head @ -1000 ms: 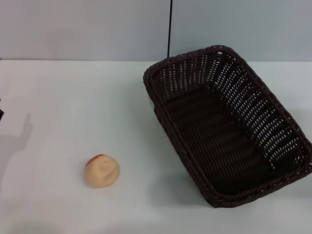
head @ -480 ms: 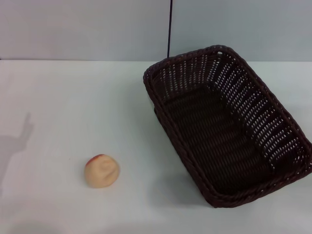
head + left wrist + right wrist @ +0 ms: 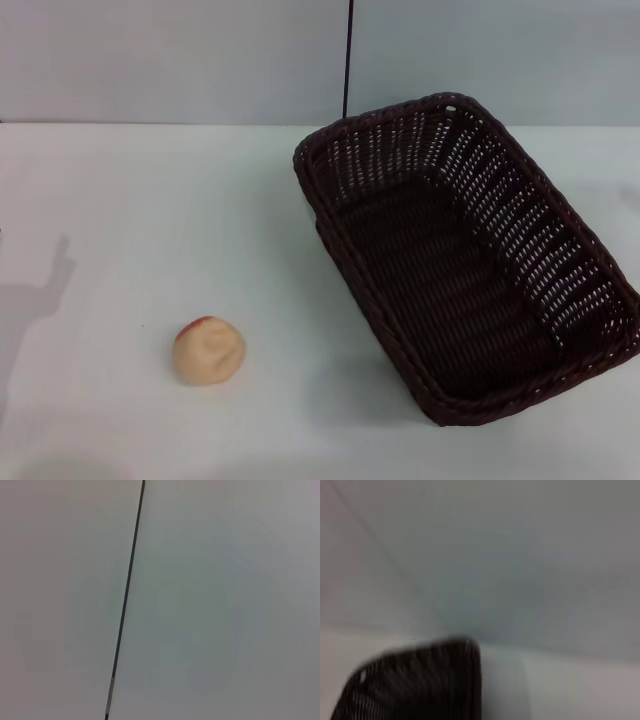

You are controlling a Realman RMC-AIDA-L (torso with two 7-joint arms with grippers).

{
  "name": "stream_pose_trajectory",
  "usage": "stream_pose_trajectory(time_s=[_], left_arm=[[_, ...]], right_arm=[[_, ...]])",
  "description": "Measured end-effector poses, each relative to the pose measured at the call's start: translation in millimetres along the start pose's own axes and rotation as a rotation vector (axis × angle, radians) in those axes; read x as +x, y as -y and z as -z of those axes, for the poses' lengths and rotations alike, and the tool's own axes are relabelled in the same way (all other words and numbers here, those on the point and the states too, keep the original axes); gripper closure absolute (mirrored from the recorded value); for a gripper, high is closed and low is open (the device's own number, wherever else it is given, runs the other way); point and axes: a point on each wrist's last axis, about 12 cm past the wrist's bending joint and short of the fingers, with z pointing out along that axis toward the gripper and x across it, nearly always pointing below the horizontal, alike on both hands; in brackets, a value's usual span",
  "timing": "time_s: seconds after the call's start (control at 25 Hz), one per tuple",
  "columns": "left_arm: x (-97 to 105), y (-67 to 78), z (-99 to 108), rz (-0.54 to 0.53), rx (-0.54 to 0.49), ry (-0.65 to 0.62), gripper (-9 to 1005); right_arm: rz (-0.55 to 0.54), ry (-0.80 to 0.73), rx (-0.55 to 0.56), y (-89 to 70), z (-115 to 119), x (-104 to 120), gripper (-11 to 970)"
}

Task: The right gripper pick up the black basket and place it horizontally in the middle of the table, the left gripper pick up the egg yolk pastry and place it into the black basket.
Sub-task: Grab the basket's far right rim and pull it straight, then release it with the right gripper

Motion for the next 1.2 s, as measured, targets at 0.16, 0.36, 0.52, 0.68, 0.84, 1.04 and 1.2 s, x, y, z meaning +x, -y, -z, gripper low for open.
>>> stream_pose_trajectory(time_s=[0.16, 0.36, 0.52, 0.68, 0.84, 1.04, 1.2], left_arm=[[0.4, 1.4, 3.3, 0.003, 0.006, -0.004, 204], [0.8, 3.7, 6.6, 0.007, 0.02, -0.008, 205], [0.0, 3.6, 7.3, 0.007, 0.021, -0.002, 205], [-0.4, 1.8, 12.1, 0.004, 0.013, -0.006, 206], [-0.6, 0.0, 14.6, -0.001, 0.006, -0.01, 207], [-0.3, -0.9, 15.8, -0.004, 0.001, -0.014, 208], [-0.4, -1.7, 15.7, -0.005, -0.004, -0.014, 209]], right_arm=[[-0.039, -0.245, 0.002, -10.3, -11.4, -31.5, 347], [-0.021, -0.341, -0.011, -26.8, -38.6, -50.1, 351], [-0.005, -0.379, -0.043, -36.3, -73.4, -47.6, 354], [0.006, -0.433, -0.063, -45.3, -117.6, -36.1, 357], [0.027, -0.445, -0.051, -51.1, -138.4, -30.0, 360], [0.042, -0.43, -0.035, -58.6, -160.1, -22.0, 364], [0.047, -0.429, -0.036, -63.5, -172.2, -19.6, 368]])
